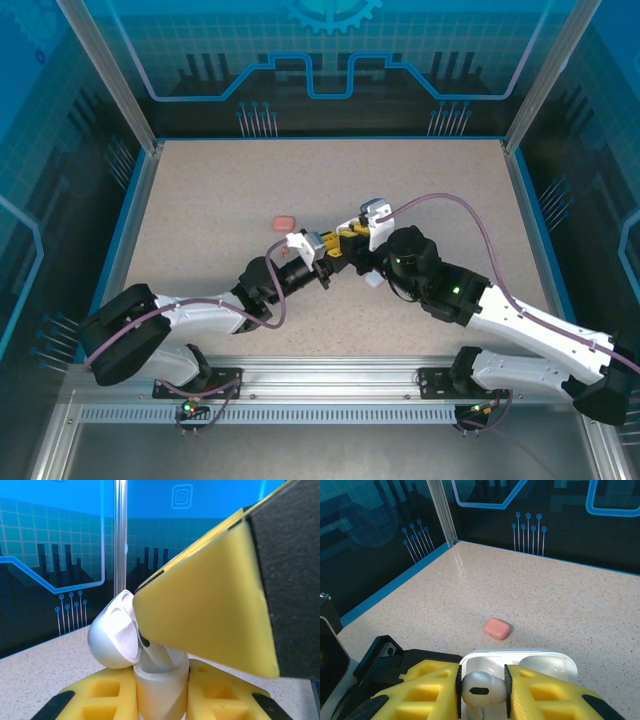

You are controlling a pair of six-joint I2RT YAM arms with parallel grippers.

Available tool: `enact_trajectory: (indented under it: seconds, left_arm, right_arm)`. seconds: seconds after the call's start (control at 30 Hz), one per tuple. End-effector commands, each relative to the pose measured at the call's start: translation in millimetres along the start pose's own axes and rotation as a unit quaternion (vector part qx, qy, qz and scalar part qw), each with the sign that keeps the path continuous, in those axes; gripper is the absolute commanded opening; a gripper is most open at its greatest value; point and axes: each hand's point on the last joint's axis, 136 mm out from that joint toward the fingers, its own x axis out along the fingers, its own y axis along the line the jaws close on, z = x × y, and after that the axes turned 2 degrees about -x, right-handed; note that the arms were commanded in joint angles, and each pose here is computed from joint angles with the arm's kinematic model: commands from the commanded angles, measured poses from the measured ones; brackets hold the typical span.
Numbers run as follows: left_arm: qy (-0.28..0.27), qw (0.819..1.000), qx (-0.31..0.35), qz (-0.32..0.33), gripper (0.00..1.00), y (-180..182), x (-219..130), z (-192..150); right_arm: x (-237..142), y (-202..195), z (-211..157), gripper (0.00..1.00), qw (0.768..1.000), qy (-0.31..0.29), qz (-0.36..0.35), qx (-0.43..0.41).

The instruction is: Insert the wireless bluetooth earbuds into the charging case

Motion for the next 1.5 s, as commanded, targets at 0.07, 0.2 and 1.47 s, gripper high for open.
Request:
enact_trajectory:
  seconds: [0.07, 0.2, 1.47]
  left_arm:
    - [-0.040, 0.999, -0.006, -0.001, 0.00, -3, 6, 23]
    - [-0.042, 0.999, -0.006, 0.001, 0.00, -2, 5, 24]
    - [-0.015, 1.000, 0.001, -0.007, 0.00, -6, -7, 11]
  right_arm:
    - [-1, 4, 10, 0.28, 1.000, -0.022, 0.002, 0.003]
    - [1, 6, 10, 0.28, 1.000, -0.020, 0.004, 0.002]
    - [-40, -37, 33, 1.00, 0.992, 0.055, 0.080, 0.078]
